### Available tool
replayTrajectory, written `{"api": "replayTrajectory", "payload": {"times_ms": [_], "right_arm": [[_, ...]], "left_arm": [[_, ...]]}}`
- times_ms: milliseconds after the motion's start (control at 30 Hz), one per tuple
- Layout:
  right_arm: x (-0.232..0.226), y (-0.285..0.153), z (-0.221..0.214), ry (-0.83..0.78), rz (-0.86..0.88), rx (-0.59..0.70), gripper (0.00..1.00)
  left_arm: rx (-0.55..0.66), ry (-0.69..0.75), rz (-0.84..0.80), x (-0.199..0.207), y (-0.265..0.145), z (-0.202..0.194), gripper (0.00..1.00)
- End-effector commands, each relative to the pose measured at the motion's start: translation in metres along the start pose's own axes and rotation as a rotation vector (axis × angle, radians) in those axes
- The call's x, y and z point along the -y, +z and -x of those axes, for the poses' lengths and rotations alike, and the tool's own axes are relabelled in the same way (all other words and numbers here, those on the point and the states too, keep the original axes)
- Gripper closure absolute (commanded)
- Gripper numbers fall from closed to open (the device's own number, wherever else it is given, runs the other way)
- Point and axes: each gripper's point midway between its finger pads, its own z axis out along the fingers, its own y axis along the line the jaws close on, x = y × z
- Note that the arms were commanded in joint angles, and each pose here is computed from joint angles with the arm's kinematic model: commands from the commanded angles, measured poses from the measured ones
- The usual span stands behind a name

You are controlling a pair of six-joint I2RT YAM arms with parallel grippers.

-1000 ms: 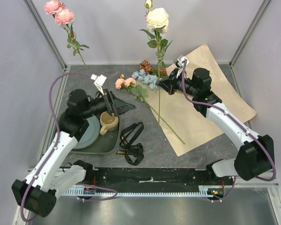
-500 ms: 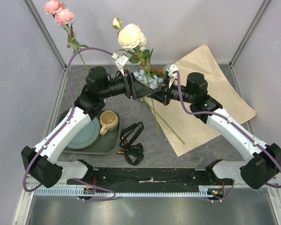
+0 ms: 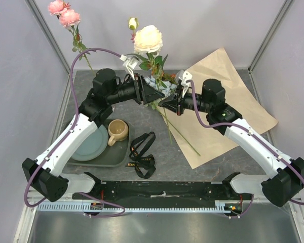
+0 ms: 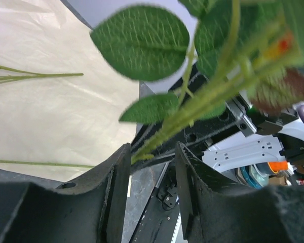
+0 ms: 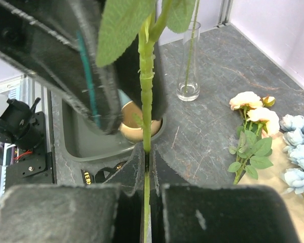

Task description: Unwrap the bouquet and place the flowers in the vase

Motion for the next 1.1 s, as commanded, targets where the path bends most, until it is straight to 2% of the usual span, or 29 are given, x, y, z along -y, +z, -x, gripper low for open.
{"api": "replayTrajectory", "payload": {"times_ms": [0,133,167,233,300,333,367,433,467,600,633,700,733,800,833,900,1067], "right_arm": [[-0.022,-0.004,0.033,-0.099,0.068,0.067,1.00],[-0.026,-0.004,0.033,-0.107,0.075,0.067,1.00],[-0.025,-0.003,0.033,-0.109,0.070,0.066,1.00],[-0.025,-0.004,0.034,-0.115,0.062,0.069,1.00],[-0.021,-0.004,0.034,-0.114,0.034,0.070,0.94],[-0.019,-0.005,0.035,-0.109,0.014,0.072,0.79],[-0.014,-0.006,0.033,-0.104,-0.014,0.069,0.70],[-0.001,-0.011,0.032,-0.094,-0.105,0.072,0.32],[0.004,-0.013,0.031,-0.085,-0.140,0.072,0.03],[0.033,-0.028,0.034,-0.034,-0.349,0.099,0.02],[0.046,-0.036,0.036,-0.012,-0.440,0.112,0.02],[0.060,-0.045,0.039,0.080,-0.549,0.146,0.02],[0.071,-0.051,0.036,0.114,-0.628,0.138,0.02],[0.073,-0.051,0.033,0.130,-0.638,0.126,0.02],[0.074,-0.050,0.032,0.135,-0.636,0.116,0.02],[0.074,-0.047,0.029,0.145,-0.629,0.104,0.02],[0.074,-0.043,0.021,0.150,-0.623,0.077,0.02]], "left_arm": [[0.038,0.079,0.030,0.003,0.001,0.019,0.54],[0.039,0.095,0.029,0.004,0.001,0.021,0.62],[0.040,0.101,0.025,0.005,0.001,0.022,0.77],[0.036,0.114,0.039,0.004,-0.001,0.022,0.95],[0.040,0.134,0.051,0.004,-0.004,0.023,0.98],[0.055,0.168,0.061,0.006,-0.009,0.027,0.98],[0.063,0.190,0.071,0.006,-0.012,0.029,0.98],[0.109,0.279,0.121,0.009,-0.026,0.041,0.98],[0.130,0.319,0.141,0.010,-0.032,0.047,0.98],[0.217,0.519,0.343,0.002,-0.067,0.082,0.98],[0.269,0.552,0.426,0.002,-0.081,0.102,0.98],[0.252,0.578,0.538,-0.011,-0.092,0.110,0.98],[0.302,0.608,0.632,-0.011,-0.109,0.132,0.98],[0.260,0.614,0.769,-0.037,-0.122,0.142,0.98],[0.308,0.619,0.808,-0.028,-0.137,0.163,0.98],[0.310,0.580,0.888,-0.046,-0.154,0.177,0.98],[0.481,0.615,0.987,-0.034,-0.198,0.227,0.98]]}}
